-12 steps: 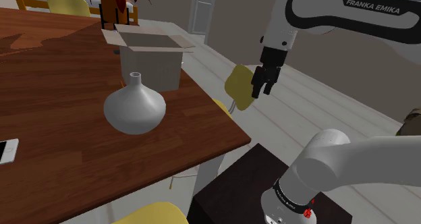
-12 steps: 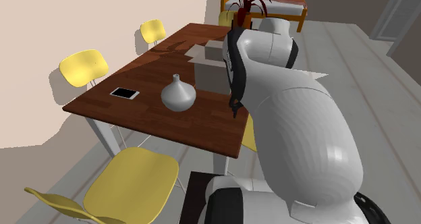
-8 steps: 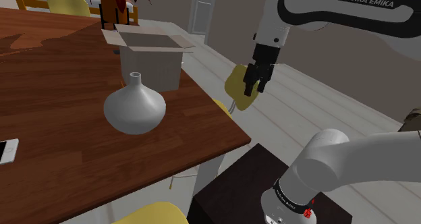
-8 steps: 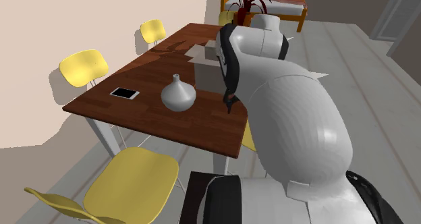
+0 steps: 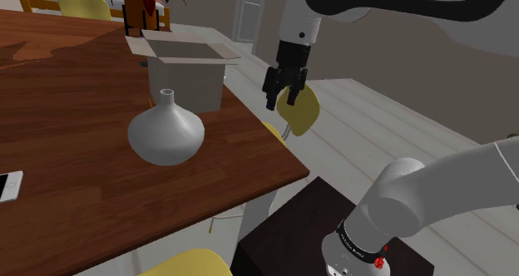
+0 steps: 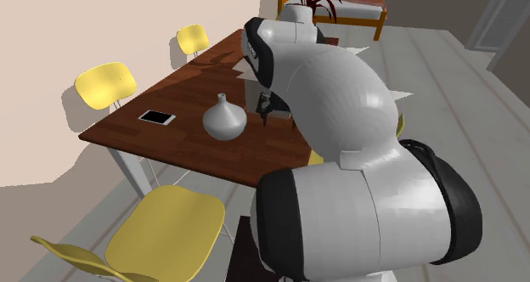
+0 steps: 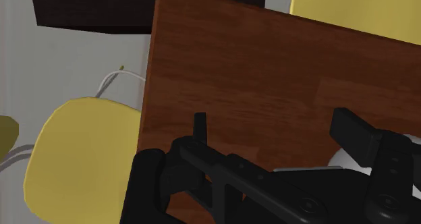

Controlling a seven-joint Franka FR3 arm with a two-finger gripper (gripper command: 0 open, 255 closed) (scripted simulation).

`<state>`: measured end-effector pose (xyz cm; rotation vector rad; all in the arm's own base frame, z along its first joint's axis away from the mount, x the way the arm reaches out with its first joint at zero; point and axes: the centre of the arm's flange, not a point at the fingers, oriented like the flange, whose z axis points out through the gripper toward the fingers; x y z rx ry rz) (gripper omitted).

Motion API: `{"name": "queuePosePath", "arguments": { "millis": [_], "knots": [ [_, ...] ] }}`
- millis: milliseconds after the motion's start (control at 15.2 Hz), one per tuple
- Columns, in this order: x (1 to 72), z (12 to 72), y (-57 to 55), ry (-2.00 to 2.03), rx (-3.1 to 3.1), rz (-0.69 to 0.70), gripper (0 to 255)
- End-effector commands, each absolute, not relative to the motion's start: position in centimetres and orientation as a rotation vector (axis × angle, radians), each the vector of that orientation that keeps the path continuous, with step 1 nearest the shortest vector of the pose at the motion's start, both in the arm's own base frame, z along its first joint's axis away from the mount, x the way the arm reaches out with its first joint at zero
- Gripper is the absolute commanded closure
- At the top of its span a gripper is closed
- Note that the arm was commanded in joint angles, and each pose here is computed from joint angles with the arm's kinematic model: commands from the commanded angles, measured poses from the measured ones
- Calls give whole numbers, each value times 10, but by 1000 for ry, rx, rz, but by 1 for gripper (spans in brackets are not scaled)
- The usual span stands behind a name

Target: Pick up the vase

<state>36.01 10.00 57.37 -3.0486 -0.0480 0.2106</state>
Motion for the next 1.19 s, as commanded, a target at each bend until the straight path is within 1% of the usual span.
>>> {"name": "queuePosePath", "arguments": {
  "millis": [0,1122],
  "knots": [
    [376,576,124,-52,-3054,205,0],
    [502,600,313,-83,-3111,158,0]
  ]
}}
